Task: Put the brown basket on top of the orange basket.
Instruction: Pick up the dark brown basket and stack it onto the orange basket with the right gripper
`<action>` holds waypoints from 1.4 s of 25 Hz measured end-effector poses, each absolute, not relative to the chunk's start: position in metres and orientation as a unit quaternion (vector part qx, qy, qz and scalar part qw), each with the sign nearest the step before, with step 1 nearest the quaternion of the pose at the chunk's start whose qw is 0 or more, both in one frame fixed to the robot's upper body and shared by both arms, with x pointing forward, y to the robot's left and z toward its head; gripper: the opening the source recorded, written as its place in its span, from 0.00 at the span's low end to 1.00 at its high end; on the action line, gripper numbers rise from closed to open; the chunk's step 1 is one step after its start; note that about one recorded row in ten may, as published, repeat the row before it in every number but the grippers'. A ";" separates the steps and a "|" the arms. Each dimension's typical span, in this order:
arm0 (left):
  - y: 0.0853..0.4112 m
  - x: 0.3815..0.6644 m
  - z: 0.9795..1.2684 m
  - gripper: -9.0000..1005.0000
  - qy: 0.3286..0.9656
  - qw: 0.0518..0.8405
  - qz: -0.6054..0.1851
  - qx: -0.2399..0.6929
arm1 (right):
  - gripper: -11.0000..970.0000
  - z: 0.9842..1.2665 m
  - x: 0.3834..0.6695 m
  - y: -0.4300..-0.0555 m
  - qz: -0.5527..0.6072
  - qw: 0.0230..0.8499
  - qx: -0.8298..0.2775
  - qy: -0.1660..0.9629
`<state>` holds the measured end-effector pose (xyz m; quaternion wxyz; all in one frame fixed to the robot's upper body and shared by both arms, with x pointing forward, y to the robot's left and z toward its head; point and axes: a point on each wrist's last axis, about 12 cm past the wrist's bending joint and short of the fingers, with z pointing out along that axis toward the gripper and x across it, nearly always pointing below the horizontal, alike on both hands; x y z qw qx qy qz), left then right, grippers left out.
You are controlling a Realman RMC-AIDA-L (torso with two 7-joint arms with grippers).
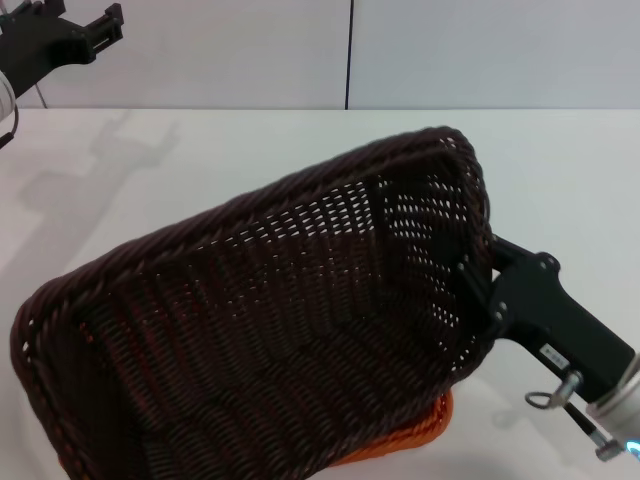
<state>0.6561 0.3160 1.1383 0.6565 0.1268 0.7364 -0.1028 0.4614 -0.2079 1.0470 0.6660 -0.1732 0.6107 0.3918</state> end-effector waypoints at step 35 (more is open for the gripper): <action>0.332 0.650 1.134 0.79 0.737 0.664 -0.096 0.082 | 0.16 1.077 0.572 -0.149 0.371 0.604 -0.274 0.651</action>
